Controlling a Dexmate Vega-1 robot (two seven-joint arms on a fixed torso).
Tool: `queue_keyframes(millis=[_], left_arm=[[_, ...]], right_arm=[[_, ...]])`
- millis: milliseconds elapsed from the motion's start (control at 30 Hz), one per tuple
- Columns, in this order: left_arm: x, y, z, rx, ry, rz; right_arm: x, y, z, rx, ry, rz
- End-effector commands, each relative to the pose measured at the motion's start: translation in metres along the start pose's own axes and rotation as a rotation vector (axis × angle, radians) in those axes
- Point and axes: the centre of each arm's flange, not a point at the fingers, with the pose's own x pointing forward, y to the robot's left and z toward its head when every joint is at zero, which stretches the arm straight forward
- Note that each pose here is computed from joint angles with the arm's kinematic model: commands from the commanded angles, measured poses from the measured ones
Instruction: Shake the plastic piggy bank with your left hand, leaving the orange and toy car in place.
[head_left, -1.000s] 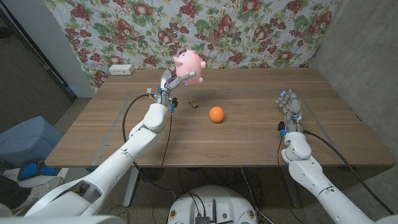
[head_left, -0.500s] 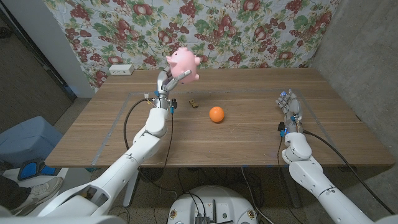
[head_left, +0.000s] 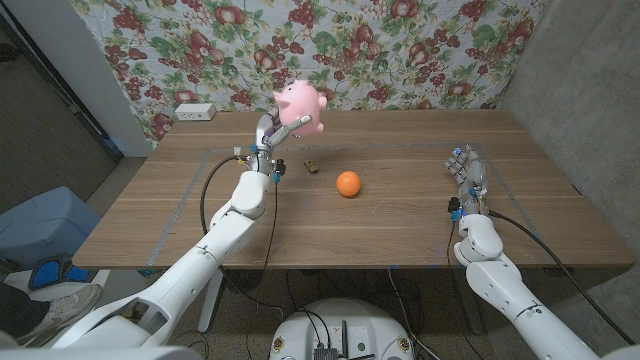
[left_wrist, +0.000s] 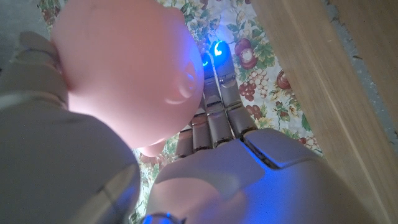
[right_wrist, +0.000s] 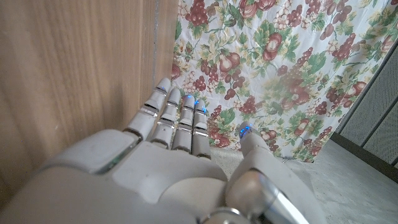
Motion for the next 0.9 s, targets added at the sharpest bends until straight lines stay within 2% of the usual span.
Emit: queue_keyframes(millis=[33,567,900], left_arm=[[0.011,-0.007,0.009,0.147,0.125,-0.194],[0.021,-0.015,0.014,0.304,0.223,-0.412],[0.022,-0.019,0.016,0.36,0.257,-0.483]], right_arm=[[-0.004,-0.002,0.003,-0.003,-0.005,0.001],[-0.008,-0.003,0.005,-0.005,-0.008,0.0],[-0.011,-0.004,0.005,-0.005,-0.01,-0.003]])
